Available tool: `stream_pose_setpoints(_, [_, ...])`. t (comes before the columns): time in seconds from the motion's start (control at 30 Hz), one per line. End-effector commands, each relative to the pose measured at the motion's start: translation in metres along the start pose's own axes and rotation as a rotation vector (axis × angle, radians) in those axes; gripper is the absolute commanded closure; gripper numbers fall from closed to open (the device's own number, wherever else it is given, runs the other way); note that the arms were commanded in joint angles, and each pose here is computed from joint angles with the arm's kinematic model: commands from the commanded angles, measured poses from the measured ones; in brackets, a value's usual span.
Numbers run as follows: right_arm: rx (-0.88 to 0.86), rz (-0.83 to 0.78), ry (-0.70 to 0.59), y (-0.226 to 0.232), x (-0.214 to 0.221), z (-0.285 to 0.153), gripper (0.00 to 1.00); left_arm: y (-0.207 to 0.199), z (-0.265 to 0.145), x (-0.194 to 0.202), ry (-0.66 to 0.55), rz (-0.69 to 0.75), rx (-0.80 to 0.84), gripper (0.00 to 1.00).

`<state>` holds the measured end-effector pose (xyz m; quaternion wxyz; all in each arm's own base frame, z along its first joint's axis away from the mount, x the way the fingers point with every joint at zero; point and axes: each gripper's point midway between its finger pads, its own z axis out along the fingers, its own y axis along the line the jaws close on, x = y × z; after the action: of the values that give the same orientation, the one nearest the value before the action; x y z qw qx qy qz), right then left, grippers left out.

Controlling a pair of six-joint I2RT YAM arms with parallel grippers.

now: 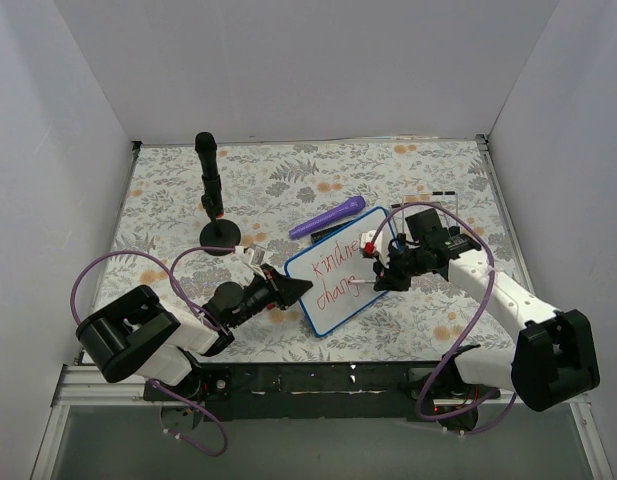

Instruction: Write a sentence on the whiteboard

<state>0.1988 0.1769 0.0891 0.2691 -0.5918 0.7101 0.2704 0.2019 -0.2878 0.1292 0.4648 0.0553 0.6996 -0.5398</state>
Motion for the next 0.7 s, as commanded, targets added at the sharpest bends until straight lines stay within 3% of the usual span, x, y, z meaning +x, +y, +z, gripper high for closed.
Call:
stream_pose_setpoints(0.0, [0.009, -0.054, -0.096, 0.002, -0.036, -0.02, 0.99, -0.01, -0.002, -0.003, -0.007, 0.023, 0.046, 1.0])
stream_pose_setpoints(0.37, [0.148, -0.012, -0.192, -0.016, -0.03, -0.041, 0.99, -0.011, -0.004, -0.003, -0.009, 0.025, 0.051, 1.0])
stream_pose_setpoints(0.67, [0.202, 0.021, -0.198, -0.028, -0.024, -0.042, 0.99, -0.012, -0.003, -0.003, -0.007, 0.023, 0.052, 1.0])
